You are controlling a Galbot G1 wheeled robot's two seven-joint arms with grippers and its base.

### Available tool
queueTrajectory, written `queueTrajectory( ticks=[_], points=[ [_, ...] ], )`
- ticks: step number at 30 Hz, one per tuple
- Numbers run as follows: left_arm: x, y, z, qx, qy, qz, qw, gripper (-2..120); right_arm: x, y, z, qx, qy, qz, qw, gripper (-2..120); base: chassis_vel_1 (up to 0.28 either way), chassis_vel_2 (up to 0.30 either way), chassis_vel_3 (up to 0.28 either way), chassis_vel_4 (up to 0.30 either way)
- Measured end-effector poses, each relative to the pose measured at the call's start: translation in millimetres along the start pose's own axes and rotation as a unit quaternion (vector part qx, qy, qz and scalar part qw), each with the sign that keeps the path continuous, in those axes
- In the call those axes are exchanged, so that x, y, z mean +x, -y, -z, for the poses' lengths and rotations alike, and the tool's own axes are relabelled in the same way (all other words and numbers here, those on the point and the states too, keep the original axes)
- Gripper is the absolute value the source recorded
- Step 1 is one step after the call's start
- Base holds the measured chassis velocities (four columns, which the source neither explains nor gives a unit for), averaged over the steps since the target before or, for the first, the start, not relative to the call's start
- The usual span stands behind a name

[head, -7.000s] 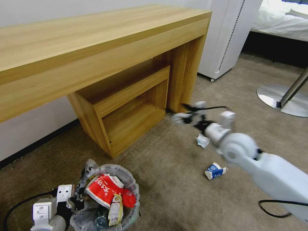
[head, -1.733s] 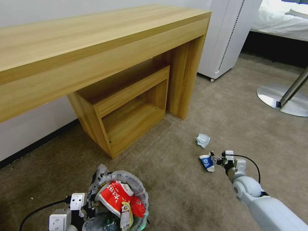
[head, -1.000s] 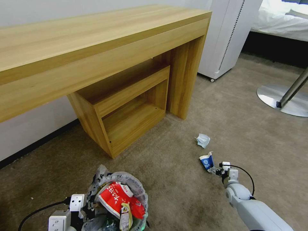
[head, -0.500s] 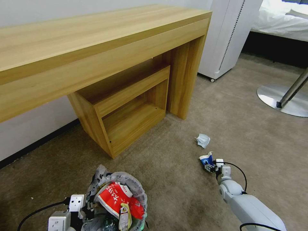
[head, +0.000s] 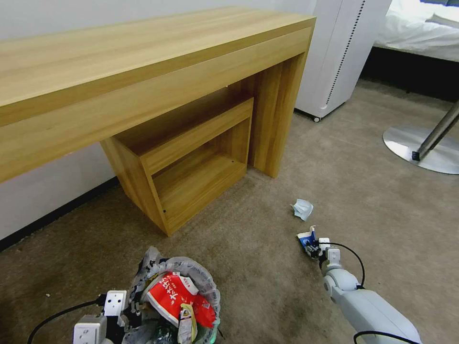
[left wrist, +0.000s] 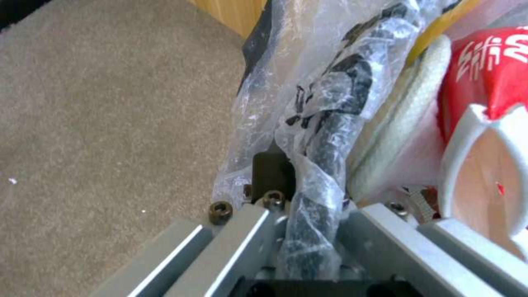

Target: Pick up the trash bin and place the garbage on the floor into it.

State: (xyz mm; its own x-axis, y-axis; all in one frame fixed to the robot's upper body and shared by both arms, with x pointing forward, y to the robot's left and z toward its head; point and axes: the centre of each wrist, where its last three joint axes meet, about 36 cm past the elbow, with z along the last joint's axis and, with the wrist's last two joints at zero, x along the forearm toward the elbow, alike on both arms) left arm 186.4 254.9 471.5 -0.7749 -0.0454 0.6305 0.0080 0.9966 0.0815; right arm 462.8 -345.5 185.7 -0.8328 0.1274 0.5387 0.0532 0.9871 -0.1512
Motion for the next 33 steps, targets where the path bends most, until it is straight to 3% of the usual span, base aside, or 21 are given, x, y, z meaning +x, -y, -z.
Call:
queueTrajectory(
  ticks=[7, 11, 14, 21, 23, 26, 28, 29, 30, 32, 33],
  points=[
    [-1.0, 0.0, -1.8, -0.003, 0.002, 0.002, 1.0000, 0, -1.3, 1.6, 10.6, -0.004, 0.013, 0.012, 1.000, 24, 0.000, 0.000, 0.000, 0.000],
    [-1.6, -0.1, -2.9, -0.004, 0.002, 0.003, 1.0000, 0, -1.1, 2.0, 14.0, -0.004, 0.017, 0.014, 1.000, 15, 0.000, 0.000, 0.000, 0.000],
    [-2.3, -0.5, -2.9, -0.005, 0.006, 0.003, 1.0000, 0, -0.4, 2.2, 20.9, -0.005, 0.023, 0.019, 1.000, 0, 0.000, 0.000, 0.000, 0.000],
    [-2.6, -0.3, -3.4, -0.005, 0.008, 0.004, 0.9999, 0, -0.2, 2.4, 26.6, -0.008, 0.031, 0.023, 0.999, 0, 0.000, 0.000, 0.000, 0.000],
    [-3.8, -3.6, 5.5, -0.001, 0.014, -0.004, 0.9999, 0, 9.0, -3.1, 52.0, -0.041, 0.064, 0.057, 0.995, 0, 0.000, 0.000, 0.000, 0.000],
    [-3.6, -5.3, 9.7, -0.001, 0.016, -0.005, 0.9999, 0, 14.0, -7.4, 64.9, -0.054, 0.082, 0.074, 0.992, 0, 0.000, 0.000, 0.000, 0.000],
    [-4.0, -7.1, 12.3, -0.003, 0.017, -0.004, 0.9998, 0, 29.9, -16.9, 105.3, -0.078, 0.149, 0.138, 0.976, 0, 0.000, 0.000, 0.000, 0.000],
    [-4.0, -7.1, 12.3, -0.003, 0.017, -0.004, 0.9998, 0, 29.9, -16.9, 105.3, -0.078, 0.149, 0.138, 0.976, 0, 0.000, 0.000, 0.000, 0.000],
    [-4.3, -6.7, 11.2, -0.003, 0.016, -0.004, 0.9999, 0, 36.6, -19.8, 123.2, -0.087, 0.181, 0.172, 0.964, 0, 0.000, 0.000, 0.000, 0.000],
    [-6.8, -6.3, 10.8, 0.000, 0.017, -0.004, 0.9999, 0, 56.0, -28.3, 166.3, -0.106, 0.256, 0.278, 0.920, 0, 0.000, 0.000, 0.000, 0.000],
    [-6.8, -6.3, 10.8, 0.000, 0.017, -0.004, 0.9999, 0, 56.0, -28.3, 166.3, -0.106, 0.256, 0.278, 0.920, 0, 0.000, 0.000, 0.000, 0.000]
  ],
)
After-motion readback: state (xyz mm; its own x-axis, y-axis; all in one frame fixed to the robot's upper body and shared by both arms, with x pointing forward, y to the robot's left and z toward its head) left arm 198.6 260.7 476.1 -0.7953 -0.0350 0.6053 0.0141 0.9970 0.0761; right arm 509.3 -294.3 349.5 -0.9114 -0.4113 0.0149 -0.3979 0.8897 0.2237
